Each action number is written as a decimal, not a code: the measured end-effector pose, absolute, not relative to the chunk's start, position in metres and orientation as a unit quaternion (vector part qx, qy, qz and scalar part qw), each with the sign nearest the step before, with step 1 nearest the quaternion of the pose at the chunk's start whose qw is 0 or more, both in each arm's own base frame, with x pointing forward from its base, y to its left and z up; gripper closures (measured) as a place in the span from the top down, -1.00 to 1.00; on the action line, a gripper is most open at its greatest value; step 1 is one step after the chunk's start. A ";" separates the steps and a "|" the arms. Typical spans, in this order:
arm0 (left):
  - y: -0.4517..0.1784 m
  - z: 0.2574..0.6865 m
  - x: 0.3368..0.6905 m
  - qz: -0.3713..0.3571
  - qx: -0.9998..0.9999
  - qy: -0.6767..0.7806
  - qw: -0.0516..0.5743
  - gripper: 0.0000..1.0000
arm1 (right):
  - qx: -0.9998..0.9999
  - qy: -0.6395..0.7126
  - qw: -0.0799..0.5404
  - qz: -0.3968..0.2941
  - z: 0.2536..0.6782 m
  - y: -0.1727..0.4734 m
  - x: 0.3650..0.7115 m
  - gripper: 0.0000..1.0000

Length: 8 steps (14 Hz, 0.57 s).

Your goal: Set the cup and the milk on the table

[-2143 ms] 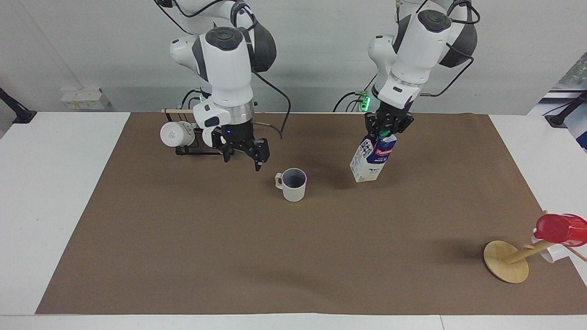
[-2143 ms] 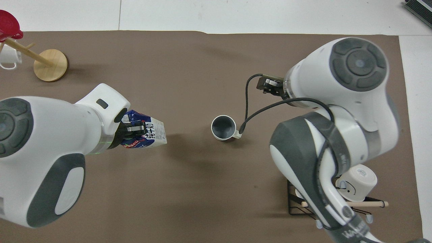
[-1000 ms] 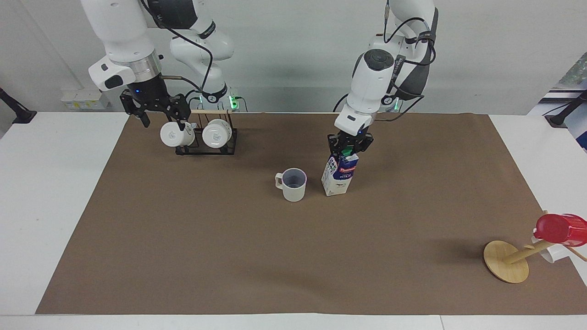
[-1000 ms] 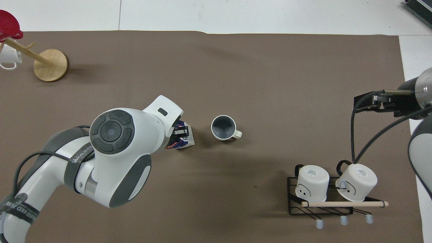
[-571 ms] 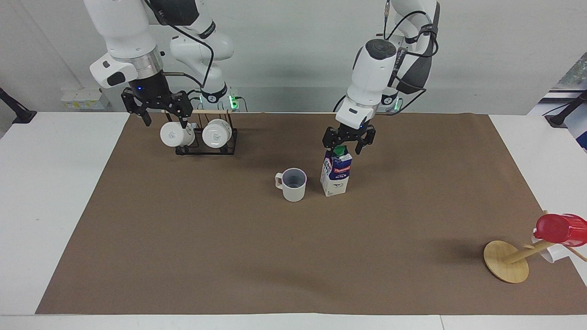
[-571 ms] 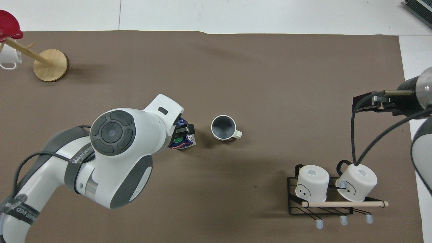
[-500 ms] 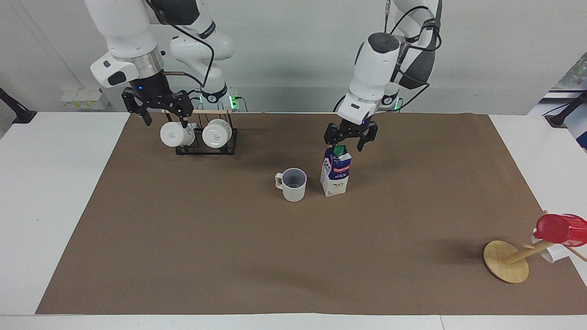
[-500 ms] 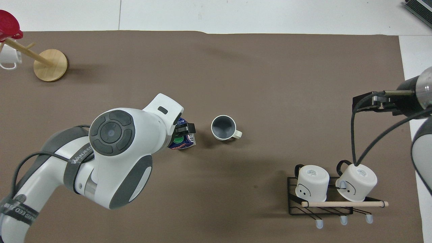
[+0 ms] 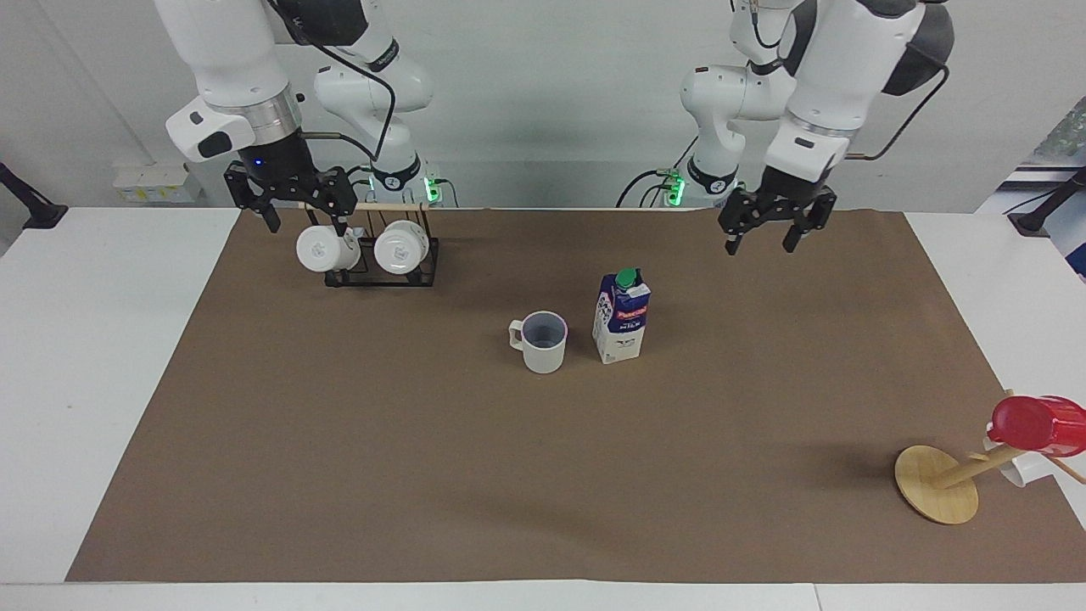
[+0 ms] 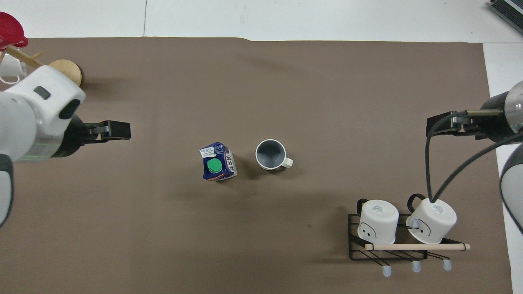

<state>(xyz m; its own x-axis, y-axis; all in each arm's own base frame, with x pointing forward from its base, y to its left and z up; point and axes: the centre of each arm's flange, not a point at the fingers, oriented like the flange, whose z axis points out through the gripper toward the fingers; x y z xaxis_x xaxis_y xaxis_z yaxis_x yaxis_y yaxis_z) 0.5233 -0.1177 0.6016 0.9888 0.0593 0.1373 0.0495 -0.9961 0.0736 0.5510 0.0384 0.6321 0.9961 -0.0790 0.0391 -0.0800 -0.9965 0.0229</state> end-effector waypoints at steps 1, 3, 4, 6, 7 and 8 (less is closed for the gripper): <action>-0.097 0.607 0.526 0.068 0.997 0.023 0.032 1.00 | 0.999 -0.040 0.012 0.019 0.632 0.038 0.551 1.00; -0.070 0.620 0.528 0.066 0.997 0.022 0.028 1.00 | 0.999 -0.040 0.012 0.019 0.632 0.038 0.551 1.00; -0.063 0.626 0.527 0.062 0.997 0.024 0.027 1.00 | 0.999 -0.040 0.012 0.019 0.632 0.038 0.551 1.00; -0.058 0.633 0.525 0.055 0.998 0.027 0.025 1.00 | 0.999 -0.040 0.012 0.019 0.632 0.038 0.551 1.00; -0.059 0.636 0.524 0.056 0.998 0.026 0.025 1.00 | 0.999 -0.040 0.012 0.019 0.632 0.038 0.551 1.00; -0.060 0.638 0.524 0.058 0.998 0.025 0.026 1.00 | 0.999 -0.040 0.012 0.019 0.632 0.038 0.551 1.00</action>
